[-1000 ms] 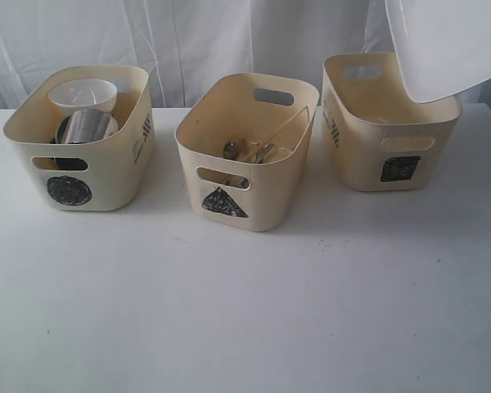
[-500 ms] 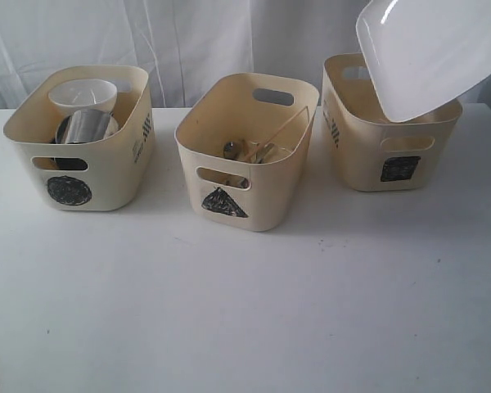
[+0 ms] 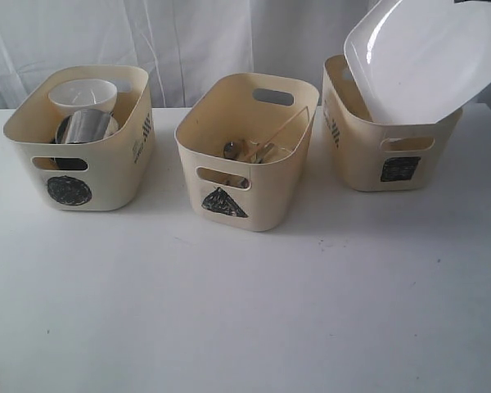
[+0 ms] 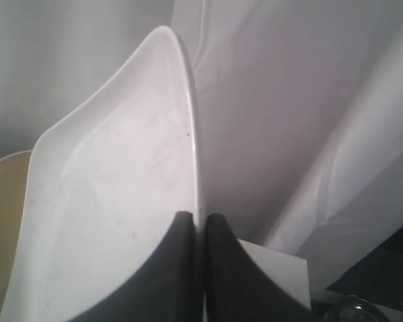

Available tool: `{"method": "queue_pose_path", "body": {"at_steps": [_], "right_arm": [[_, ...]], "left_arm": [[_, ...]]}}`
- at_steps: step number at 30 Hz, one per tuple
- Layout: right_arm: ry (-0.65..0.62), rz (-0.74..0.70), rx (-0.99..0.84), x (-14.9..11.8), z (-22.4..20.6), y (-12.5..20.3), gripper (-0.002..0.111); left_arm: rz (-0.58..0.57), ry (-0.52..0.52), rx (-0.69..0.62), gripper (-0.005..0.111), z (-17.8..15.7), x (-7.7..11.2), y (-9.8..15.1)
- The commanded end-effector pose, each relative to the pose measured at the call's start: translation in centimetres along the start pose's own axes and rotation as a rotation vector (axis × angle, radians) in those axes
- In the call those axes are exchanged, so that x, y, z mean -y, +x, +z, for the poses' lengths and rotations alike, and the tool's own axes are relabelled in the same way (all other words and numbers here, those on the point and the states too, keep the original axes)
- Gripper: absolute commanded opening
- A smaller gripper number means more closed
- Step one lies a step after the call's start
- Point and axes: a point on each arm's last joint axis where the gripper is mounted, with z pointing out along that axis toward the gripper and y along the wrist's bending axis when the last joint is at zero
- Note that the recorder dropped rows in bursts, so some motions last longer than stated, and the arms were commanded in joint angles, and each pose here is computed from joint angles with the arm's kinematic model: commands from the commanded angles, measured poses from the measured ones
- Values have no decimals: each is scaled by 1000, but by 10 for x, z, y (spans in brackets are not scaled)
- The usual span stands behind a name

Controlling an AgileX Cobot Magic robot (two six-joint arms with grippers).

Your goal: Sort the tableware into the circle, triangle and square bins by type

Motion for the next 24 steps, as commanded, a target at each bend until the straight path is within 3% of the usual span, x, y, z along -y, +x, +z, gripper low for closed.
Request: {"method": "queue_pose_path", "body": {"at_steps": [1, 7, 16, 24], "right_arm": [[3, -31, 9, 1, -1, -3, 5], [-12, 10, 21, -1, -2, -5, 29], [-42, 68, 101, -4, -32, -32, 30], [-278, 92, 100, -33, -106, -61, 28]], "left_arm": [[-8, 10, -2, 0, 0, 1, 1], [-8, 10, -2, 0, 0, 1, 1], [-8, 10, -2, 0, 0, 1, 1], [-8, 10, -2, 0, 0, 1, 1]]}}
